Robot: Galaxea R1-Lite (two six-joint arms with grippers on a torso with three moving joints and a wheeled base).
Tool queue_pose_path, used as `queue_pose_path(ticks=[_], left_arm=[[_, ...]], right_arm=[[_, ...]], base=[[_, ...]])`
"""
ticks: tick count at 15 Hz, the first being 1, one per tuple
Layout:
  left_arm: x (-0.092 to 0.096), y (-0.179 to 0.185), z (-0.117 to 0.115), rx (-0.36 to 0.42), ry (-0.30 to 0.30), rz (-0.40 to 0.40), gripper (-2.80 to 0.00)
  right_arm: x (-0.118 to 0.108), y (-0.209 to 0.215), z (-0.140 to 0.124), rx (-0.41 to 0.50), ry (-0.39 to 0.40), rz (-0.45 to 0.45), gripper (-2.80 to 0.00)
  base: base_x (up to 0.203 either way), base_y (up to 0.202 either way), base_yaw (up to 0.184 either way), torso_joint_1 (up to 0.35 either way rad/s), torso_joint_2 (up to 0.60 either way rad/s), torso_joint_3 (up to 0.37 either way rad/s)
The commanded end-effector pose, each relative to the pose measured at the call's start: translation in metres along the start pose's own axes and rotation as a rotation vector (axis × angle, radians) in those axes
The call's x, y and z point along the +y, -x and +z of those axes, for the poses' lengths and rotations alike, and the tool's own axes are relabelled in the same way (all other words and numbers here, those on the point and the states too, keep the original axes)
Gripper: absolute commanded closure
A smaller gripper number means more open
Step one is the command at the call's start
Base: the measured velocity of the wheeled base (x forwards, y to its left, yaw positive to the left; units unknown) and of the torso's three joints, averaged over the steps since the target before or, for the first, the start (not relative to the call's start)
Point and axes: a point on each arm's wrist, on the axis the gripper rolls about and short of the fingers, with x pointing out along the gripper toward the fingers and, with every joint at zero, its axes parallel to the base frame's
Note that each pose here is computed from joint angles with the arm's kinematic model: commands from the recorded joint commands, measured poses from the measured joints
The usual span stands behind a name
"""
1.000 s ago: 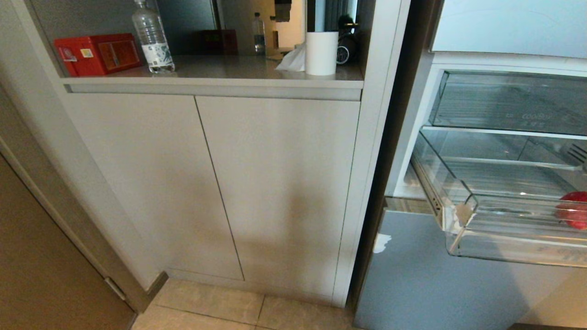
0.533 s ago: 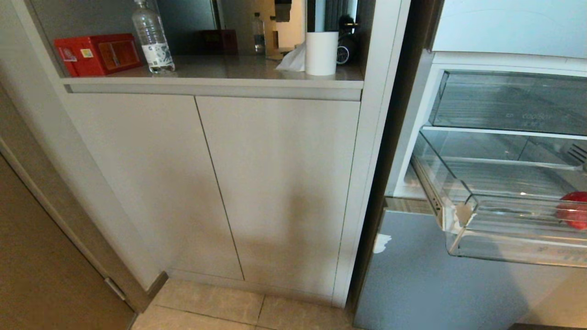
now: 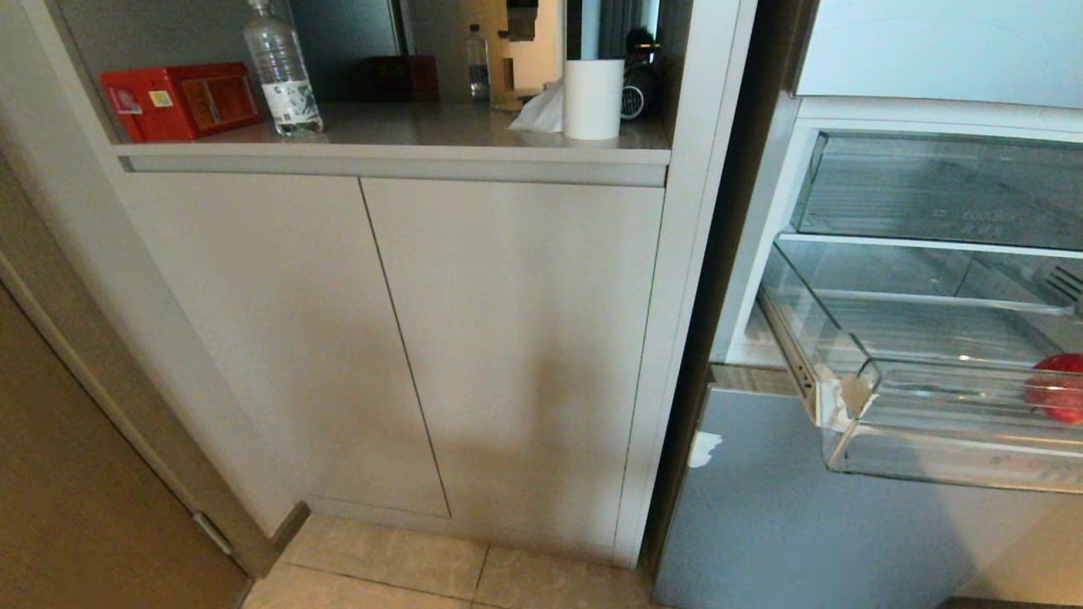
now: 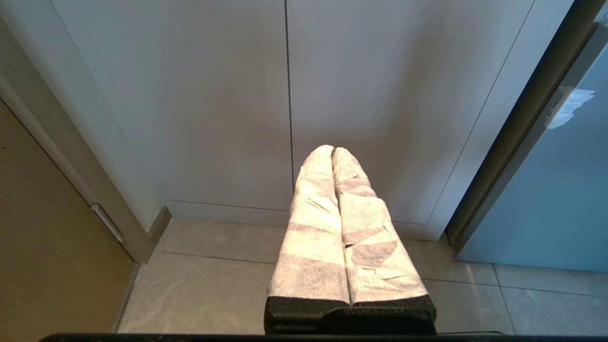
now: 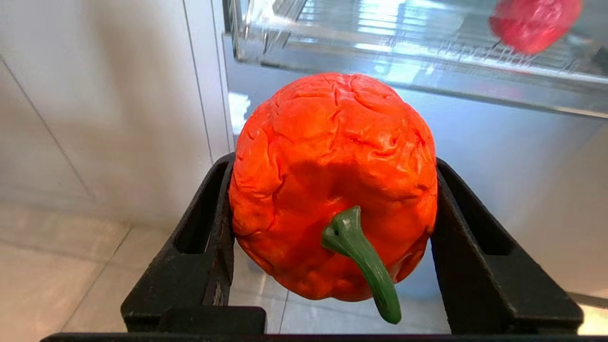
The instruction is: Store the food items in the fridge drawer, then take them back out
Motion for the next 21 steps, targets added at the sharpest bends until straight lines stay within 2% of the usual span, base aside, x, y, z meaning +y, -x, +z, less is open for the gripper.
queue_pose_path(ticks=[1, 6, 21], left_arm=[[0.0, 0.0, 0.0, 0.0, 0.0, 0.001, 0.0], [0.0, 0.0, 0.0, 0.0, 0.0, 0.001, 0.0], [0.0, 0.0, 0.0, 0.0, 0.0, 0.001, 0.0]], right_arm=[[0.0001, 0.0009, -0.0025, -0.006, -0.001, -0.001, 0.0], [0.0002, 0.0009, -0.0025, -0.006, 0.001, 0.0, 0.0], [0.0001, 0.0009, -0.0025, -0.006, -0.007, -0.003, 0.0]], base=[[0.0, 0.0, 0.0, 0.0, 0.0, 0.0], [-0.001, 0.0, -0.019, 0.002, 0.0, 0.0], [0.0, 0.008, -0.176, 0.003, 0.0, 0.0]])
